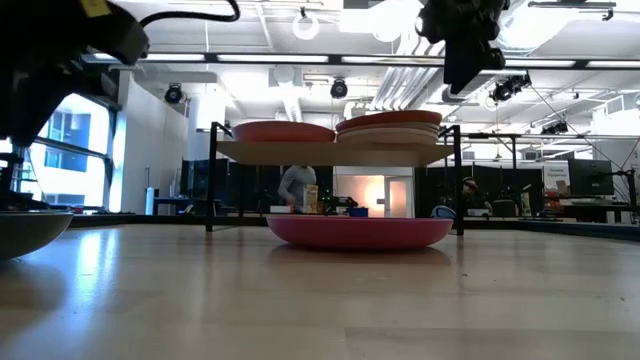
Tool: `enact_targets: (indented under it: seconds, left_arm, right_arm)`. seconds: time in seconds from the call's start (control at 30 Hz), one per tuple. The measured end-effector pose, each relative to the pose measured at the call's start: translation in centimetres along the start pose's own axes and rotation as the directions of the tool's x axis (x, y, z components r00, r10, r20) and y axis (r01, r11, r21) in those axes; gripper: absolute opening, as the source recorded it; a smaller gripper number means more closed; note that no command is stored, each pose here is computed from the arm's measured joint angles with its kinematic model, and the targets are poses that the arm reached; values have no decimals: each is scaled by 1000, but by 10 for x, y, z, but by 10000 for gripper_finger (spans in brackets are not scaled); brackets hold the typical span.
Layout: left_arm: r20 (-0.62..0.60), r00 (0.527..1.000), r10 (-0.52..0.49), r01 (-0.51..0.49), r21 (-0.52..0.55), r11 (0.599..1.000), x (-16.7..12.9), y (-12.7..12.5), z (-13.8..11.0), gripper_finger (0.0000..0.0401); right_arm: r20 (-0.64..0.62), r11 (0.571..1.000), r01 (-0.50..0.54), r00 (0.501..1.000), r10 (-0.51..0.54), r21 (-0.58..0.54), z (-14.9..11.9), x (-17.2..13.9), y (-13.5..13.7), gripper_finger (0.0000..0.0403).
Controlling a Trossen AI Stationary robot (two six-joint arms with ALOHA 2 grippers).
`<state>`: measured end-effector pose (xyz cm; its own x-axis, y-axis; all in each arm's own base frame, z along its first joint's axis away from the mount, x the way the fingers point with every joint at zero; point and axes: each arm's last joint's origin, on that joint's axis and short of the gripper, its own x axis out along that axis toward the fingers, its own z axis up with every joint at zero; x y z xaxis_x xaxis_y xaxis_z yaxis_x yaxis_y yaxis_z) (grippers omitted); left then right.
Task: Place and stack plates onto a shelf
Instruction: Stack the black plate on top of the light pink plate on the shelf
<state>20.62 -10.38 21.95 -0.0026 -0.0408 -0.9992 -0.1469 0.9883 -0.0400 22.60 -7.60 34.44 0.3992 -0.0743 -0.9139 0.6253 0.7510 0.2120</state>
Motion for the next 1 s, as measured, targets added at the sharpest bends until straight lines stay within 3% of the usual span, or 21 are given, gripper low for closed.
enact_targets:
  seconds: [0.33,0.43,1.0]
  left_arm:
    - [40,999,-35,37,-34,999,27,-8,-8,97]
    - [30,1000,0,2,-75,997,34,-5,-12,97]
    - [26,999,-29,32,-110,993,59,1,-19,95]
  right_arm:
    - [-10,1000,-5,1000,4,-30,-10,1,20,114]
    - [-13,999,-10,1000,9,-37,-12,1,23,114]
    - [-8,999,5,1000,-6,-46,-15,1,28,114]
